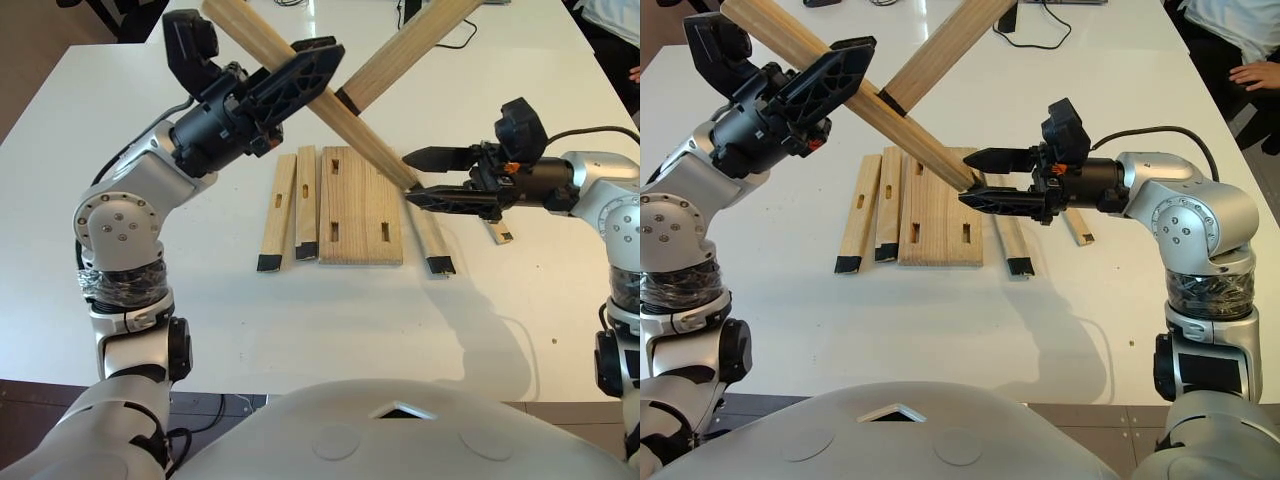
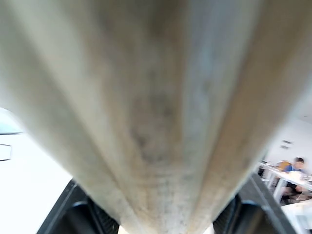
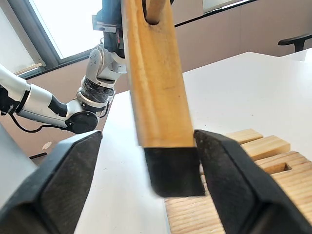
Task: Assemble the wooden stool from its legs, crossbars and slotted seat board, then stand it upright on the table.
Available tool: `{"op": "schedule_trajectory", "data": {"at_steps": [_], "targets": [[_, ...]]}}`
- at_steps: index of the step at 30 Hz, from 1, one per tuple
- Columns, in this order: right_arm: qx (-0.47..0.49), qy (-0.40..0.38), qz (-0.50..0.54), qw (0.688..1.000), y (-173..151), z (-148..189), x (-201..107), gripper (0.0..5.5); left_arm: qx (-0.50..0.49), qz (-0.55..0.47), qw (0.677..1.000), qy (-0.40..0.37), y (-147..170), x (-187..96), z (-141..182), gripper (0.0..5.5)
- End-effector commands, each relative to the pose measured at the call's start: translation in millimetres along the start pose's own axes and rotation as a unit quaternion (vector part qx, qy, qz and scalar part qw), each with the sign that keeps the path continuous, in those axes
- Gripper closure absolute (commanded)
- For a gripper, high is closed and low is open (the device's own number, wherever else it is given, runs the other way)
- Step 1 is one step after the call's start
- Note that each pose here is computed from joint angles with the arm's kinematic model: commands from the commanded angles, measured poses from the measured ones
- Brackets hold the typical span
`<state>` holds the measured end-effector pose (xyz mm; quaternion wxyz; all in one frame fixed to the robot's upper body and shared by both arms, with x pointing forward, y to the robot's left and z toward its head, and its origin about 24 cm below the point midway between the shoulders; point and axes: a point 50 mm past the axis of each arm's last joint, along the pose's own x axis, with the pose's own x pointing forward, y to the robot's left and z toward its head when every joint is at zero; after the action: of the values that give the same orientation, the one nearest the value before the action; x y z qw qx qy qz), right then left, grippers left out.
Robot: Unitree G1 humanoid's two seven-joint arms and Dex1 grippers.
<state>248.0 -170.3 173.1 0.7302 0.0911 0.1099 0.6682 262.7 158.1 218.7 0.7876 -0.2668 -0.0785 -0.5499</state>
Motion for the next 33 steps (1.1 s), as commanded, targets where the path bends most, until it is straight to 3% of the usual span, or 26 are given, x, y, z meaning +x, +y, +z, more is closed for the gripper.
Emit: {"op": "schedule_trajectory", "data": {"at_steps": [1, 7, 17, 33], "targets": [[-0.012, 0.003, -0.022, 1.000, -4, 2, -7, 2.05, 0.019, -0.009, 1.000, 0.001, -1, 0, 8, 3.46], [-0.017, 0.009, -0.056, 0.998, -8, -6, -18, 2.05, 0.039, -0.020, 0.999, 0.025, -3, -5, 8, 3.46], [-0.027, -0.071, -0.262, 0.962, -39, -33, -32, 2.05, 0.129, -0.057, 0.974, 0.175, 1, -28, -7, 3.46], [0.001, -0.053, -0.344, 0.937, -57, -60, -55, 2.05, 0.157, -0.046, 0.963, 0.216, 20, -48, -40, 3.46]]}}
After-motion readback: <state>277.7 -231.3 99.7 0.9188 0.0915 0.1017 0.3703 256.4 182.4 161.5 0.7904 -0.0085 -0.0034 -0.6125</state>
